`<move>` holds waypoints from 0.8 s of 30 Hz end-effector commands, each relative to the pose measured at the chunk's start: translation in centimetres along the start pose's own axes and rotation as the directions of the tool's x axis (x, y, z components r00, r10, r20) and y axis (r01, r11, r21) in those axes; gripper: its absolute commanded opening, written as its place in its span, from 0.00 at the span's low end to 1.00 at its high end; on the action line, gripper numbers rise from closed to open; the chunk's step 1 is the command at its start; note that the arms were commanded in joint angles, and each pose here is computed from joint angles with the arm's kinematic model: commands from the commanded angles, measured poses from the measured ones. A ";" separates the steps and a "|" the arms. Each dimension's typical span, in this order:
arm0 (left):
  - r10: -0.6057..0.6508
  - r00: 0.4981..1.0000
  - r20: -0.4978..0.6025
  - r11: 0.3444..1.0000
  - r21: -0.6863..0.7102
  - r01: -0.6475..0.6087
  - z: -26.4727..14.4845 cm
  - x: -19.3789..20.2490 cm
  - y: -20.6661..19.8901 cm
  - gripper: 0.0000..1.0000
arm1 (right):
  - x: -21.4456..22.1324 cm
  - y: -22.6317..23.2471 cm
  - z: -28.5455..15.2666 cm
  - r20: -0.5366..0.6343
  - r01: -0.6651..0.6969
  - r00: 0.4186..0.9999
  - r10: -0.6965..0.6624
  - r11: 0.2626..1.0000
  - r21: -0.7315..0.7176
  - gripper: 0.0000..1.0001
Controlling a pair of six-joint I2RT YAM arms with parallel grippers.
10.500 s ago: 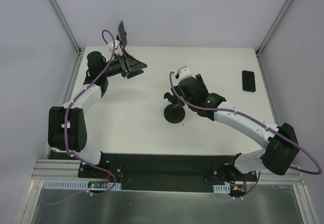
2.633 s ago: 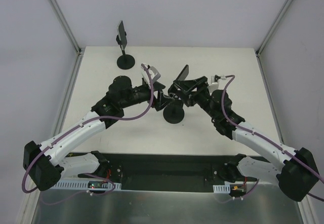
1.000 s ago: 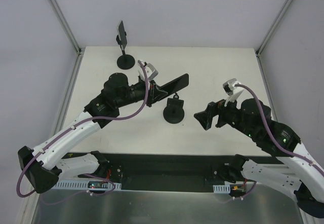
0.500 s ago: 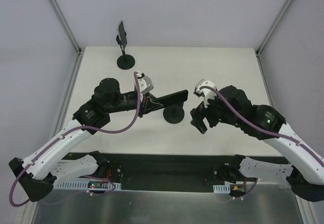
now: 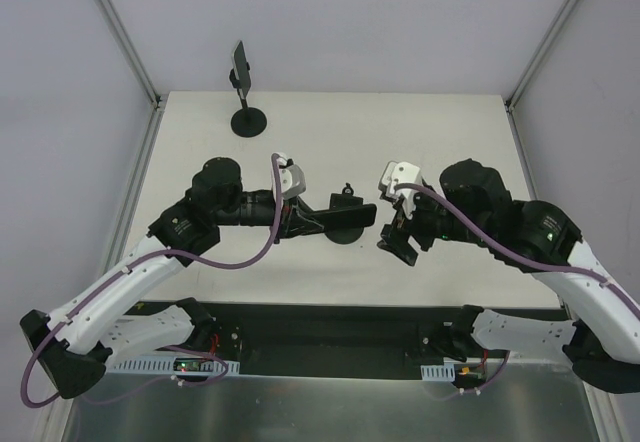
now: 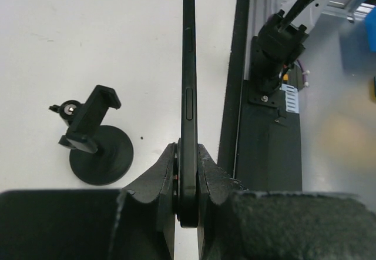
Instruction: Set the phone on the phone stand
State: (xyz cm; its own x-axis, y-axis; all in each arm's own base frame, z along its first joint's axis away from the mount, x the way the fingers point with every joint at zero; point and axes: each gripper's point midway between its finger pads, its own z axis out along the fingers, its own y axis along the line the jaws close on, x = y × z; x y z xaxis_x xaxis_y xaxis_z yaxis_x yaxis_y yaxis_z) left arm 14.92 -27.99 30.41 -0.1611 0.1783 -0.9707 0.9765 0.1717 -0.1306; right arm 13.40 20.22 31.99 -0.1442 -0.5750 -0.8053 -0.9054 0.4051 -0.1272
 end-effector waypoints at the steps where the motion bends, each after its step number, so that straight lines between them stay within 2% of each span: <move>1: 0.060 0.995 0.074 0.990 0.126 -0.069 0.0 -2.4 -1.9 0.00 | -2.4 0.8 0.6 0.041 0.088 0.996 -0.085 0.993 -0.079 0.76; 7: 0.008 0.999 0.041 0.978 0.207 -0.016 0.8 -1.8 -2.5 0.00 | -3.2 1.5 2.4 -0.034 0.063 0.997 -0.069 0.986 -0.154 0.65; 11: -0.012 1.000 0.025 0.960 0.280 0.004 0.9 -1.7 -3.5 0.00 | -2.7 3.0 4.0 -0.094 0.095 0.988 -0.119 0.968 -0.232 0.59; 13: -0.011 1.000 0.024 0.954 0.300 0.003 0.8 -1.6 -3.8 0.00 | -2.4 4.1 3.8 -0.114 0.089 0.985 -0.128 0.951 -0.294 0.51; 20: -0.010 1.000 0.025 0.949 0.315 0.001 0.7 -1.6 -4.1 0.00 | -0.8 6.9 4.5 -0.177 0.024 0.978 -0.114 0.895 -0.445 0.49; 23: -0.002 1.000 0.031 0.944 0.330 -0.009 0.5 -1.7 -4.5 0.00 | -0.4 7.1 5.1 -0.191 0.009 0.976 -0.107 0.891 -0.454 0.43; 24: 0.002 0.999 0.034 0.943 0.332 -0.013 0.4 -1.7 -4.5 0.00 | -0.5 7.2 5.2 -0.189 0.006 0.976 -0.104 0.889 -0.458 0.37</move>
State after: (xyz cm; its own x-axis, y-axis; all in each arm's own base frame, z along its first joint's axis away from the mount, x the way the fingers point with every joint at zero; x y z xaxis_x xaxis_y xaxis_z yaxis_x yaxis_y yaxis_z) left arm 11.44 -29.54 28.62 -0.2601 0.2410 -0.9350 0.9541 -0.0849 -0.2872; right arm 10.44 26.81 28.72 -0.1242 -0.7362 -0.6652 -0.9923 0.0896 0.0861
